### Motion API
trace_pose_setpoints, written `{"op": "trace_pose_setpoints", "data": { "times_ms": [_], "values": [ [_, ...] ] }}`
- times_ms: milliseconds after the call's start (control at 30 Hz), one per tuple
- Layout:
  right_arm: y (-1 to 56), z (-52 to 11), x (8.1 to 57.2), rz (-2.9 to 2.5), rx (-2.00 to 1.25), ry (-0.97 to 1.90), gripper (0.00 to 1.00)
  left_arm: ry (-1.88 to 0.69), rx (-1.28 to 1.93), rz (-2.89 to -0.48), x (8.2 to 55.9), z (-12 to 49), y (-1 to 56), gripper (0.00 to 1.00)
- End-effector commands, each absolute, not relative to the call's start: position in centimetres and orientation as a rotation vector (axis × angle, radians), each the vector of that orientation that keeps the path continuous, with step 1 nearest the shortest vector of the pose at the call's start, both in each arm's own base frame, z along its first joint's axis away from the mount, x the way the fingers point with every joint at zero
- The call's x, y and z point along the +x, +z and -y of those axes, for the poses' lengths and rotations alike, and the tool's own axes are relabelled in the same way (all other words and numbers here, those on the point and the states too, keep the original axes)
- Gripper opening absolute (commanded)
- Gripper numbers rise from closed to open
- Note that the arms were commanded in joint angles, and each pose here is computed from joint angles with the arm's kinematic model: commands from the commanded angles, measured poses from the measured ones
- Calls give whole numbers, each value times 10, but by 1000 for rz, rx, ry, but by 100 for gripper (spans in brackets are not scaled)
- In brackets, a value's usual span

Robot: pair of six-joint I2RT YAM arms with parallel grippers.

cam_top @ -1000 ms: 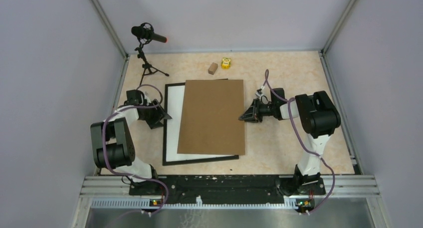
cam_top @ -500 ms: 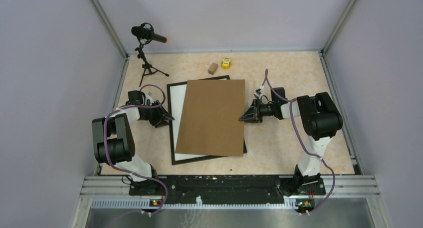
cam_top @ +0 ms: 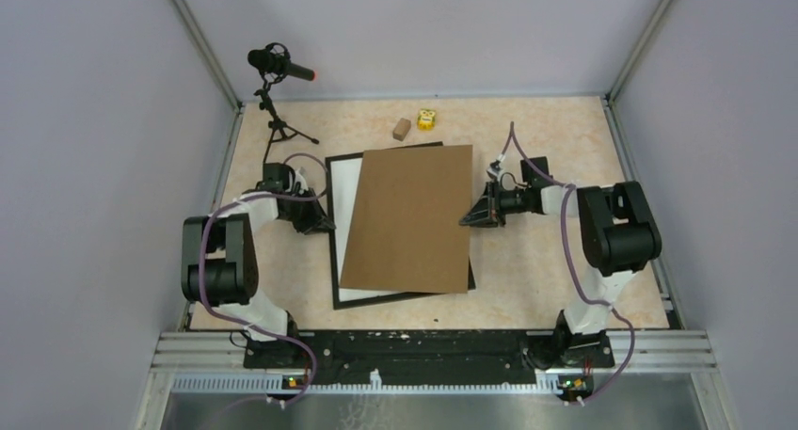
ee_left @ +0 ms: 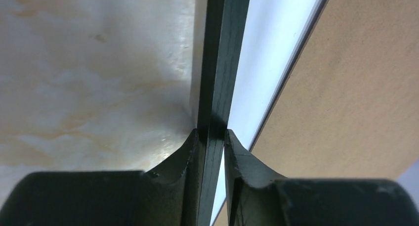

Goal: Put the photo into the frame

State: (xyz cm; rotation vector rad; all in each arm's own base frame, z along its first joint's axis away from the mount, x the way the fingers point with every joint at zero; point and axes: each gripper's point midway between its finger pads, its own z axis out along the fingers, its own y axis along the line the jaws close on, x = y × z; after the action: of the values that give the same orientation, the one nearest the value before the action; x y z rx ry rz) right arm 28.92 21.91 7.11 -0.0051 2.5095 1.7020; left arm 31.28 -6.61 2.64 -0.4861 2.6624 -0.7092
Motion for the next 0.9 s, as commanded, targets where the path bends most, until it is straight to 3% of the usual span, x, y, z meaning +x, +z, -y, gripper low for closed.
{"op": "trace_pose_setpoints", "data": {
  "times_ms": [0, 400, 500, 600, 667, 767, 867],
  "values": [
    [104, -212, 279, -2434, -112, 1687, 0, -641, -402, -2762, 303, 77, 11, 23],
    [124, -187, 259, -2427, 23, 1578, 0, -514, -132, -2820, 288, 110, 13, 20],
    [129, -189, 281, -2378, 102, 1477, 11, -534, -103, -2811, 287, 117, 17, 20],
    [149, -199, 300, -2233, 113, 1448, 36, -561, -86, -2809, 285, 122, 19, 20],
    [161, -202, 309, -2134, 151, 1440, 43, -580, -74, -2800, 285, 125, 21, 20],
    [168, -202, 318, -2027, 260, 1435, 44, -594, -53, -2793, 284, 129, 23, 20],
    [168, -202, 327, -1989, 328, 1411, 36, -601, -46, -2788, 284, 130, 25, 20]
  ]
}}
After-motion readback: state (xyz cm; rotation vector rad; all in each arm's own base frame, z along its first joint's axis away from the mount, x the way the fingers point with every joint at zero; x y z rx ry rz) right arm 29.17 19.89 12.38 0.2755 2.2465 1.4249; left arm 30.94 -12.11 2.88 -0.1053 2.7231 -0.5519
